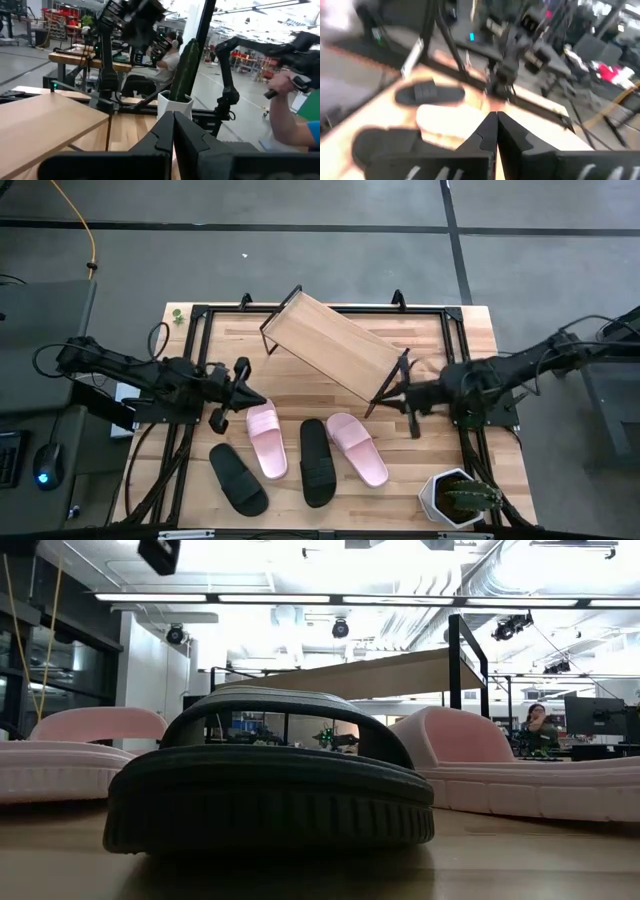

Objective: Pick and place slides into the shelf
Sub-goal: Put the right pink slide on the shelf

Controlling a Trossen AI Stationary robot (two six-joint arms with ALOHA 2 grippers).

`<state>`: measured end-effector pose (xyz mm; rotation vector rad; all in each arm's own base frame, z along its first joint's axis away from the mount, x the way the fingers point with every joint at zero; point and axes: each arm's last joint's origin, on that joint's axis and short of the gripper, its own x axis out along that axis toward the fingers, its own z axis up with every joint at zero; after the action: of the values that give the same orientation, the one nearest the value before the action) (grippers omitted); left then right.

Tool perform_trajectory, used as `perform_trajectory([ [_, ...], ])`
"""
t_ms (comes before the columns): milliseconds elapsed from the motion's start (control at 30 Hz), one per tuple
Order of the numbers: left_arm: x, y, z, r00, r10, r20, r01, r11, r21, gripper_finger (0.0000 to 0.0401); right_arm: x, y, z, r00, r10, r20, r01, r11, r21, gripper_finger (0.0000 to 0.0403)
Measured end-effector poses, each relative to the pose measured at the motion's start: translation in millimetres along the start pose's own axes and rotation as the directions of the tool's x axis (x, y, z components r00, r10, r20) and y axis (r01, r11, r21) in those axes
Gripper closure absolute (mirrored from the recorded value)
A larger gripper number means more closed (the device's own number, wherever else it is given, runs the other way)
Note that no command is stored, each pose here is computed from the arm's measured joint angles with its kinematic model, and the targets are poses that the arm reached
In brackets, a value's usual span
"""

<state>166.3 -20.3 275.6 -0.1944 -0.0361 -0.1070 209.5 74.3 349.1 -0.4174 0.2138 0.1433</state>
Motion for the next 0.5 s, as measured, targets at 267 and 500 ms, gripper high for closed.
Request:
perform_trajectory([
  [267, 8, -1, 1, 1.000, -0.013, -0.024, 0.013, 1.000, 0.001, 0.0400, 28, 53, 30, 0.957, -0.124, -0.261, 0.093, 0.987, -0.131, 0.0402],
  [500, 8, -1, 2, 1.000, -0.010, -0.021, 0.010, 1.000, 0.002, 0.0400, 41, 102, 19, 0.900, -0.247, -0.360, 0.161, 0.954, -0.254, 0.0402],
])
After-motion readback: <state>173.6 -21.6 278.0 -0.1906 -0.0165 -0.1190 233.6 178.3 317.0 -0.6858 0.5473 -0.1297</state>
